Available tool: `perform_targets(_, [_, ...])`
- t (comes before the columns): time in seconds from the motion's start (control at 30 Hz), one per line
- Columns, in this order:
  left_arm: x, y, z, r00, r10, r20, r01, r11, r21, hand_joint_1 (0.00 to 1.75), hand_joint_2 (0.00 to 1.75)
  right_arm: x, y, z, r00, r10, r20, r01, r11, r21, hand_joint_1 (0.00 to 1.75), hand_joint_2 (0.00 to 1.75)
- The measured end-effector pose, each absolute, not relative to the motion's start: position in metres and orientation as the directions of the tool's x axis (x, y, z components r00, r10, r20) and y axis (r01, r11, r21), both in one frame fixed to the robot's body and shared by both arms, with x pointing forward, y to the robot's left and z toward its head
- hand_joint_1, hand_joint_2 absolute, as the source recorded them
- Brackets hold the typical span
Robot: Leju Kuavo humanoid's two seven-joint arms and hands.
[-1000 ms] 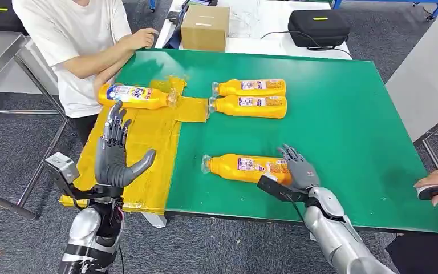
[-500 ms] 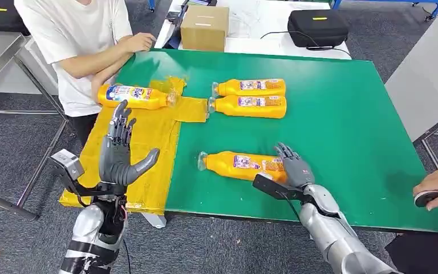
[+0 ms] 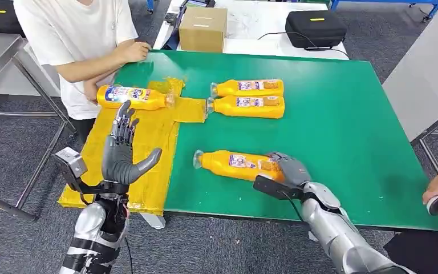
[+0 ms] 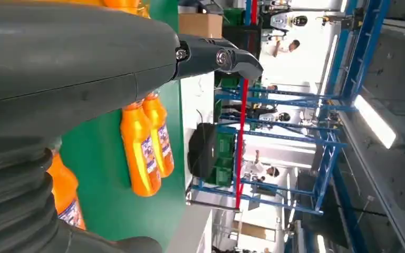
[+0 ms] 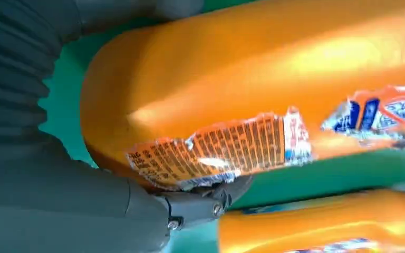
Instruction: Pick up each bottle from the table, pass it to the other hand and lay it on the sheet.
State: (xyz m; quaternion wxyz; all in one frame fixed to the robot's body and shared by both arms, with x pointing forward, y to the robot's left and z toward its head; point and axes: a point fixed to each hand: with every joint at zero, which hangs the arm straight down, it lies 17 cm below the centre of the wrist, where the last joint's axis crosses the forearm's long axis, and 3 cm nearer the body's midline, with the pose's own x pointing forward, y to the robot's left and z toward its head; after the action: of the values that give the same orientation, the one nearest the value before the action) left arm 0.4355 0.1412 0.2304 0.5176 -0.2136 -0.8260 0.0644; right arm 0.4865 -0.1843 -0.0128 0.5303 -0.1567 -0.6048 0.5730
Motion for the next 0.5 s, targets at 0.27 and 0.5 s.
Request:
perform_targets(0.27, [0.436,0.138,0.227,-0.364,0.419,0.832,0.294,0.899,-0.325,0.0,1.75,0.472,-0.17,-0.015,-0.394,0.736,0.551,-0.463,0.359,-0.81,1.75,1.75])
perform_targets(0.5, [0.437,0.138,0.23,-0.367,0.419,0.831,0.3,0.898,-0.321,0.0,1.75,0.469,-0.166,-0.014,-0.39,0.723,0.571,-0.467,0.379,-0.799,1.75,1.75])
